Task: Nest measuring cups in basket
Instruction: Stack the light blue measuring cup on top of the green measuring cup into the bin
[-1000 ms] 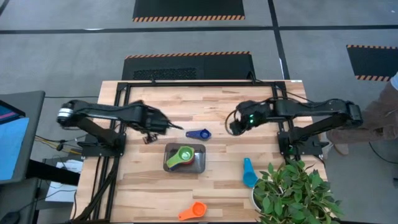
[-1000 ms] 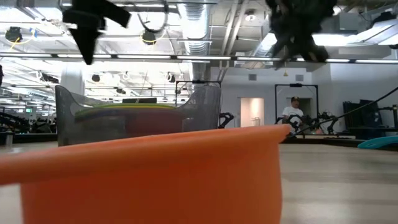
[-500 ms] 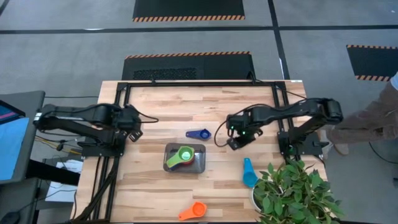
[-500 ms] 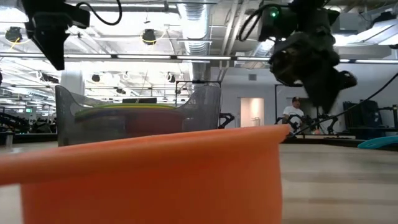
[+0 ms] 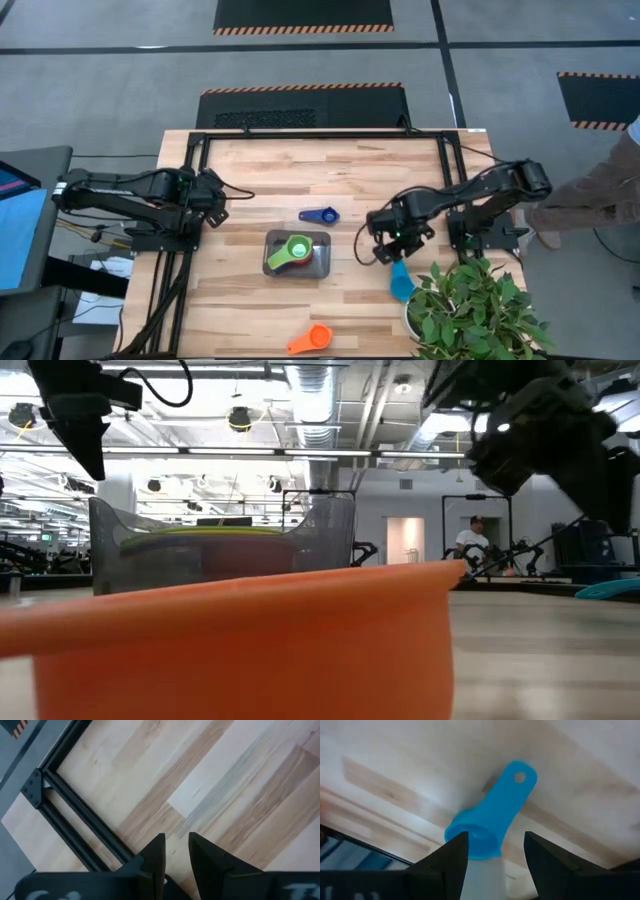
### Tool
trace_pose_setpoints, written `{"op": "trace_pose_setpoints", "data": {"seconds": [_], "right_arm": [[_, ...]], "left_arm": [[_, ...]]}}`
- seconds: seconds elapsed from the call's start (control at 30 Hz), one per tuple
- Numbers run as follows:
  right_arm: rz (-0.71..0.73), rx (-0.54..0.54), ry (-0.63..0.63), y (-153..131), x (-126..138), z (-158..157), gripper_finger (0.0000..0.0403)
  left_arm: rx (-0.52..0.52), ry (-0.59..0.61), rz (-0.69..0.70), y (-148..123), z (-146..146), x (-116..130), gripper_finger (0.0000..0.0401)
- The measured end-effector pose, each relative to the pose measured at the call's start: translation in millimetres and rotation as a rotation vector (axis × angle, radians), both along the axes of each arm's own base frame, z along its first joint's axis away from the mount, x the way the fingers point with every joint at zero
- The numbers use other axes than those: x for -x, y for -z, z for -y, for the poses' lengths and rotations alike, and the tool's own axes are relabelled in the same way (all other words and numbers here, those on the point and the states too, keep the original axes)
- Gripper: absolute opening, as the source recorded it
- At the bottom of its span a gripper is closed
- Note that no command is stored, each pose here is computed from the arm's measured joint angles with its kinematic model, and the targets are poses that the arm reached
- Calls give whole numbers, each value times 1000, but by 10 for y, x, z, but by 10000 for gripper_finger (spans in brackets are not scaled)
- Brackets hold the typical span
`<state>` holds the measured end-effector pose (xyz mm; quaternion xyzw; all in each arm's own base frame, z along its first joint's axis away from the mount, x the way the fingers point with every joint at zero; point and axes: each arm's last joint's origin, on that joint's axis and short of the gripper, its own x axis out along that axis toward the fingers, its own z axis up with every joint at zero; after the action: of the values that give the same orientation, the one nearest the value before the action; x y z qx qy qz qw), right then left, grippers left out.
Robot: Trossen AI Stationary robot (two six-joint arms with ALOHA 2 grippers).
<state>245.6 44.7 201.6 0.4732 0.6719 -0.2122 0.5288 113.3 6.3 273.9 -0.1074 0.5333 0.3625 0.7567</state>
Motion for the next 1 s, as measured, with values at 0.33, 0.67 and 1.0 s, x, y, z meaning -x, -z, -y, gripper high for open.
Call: {"op": "trace_pose_setpoints", "data": {"seconds": [0.33,0.67,1.0], "right_arm": [[-78,47,-75,90,69,-336,206],[-112,45,-106,288,-14,-434,205],[-181,14,-140,578,-95,-567,205]], "left_arm": [[1,2,34,-2,2,-33,74],[2,2,33,-1,2,-34,74],[9,0,35,-3,4,-32,74]]}}
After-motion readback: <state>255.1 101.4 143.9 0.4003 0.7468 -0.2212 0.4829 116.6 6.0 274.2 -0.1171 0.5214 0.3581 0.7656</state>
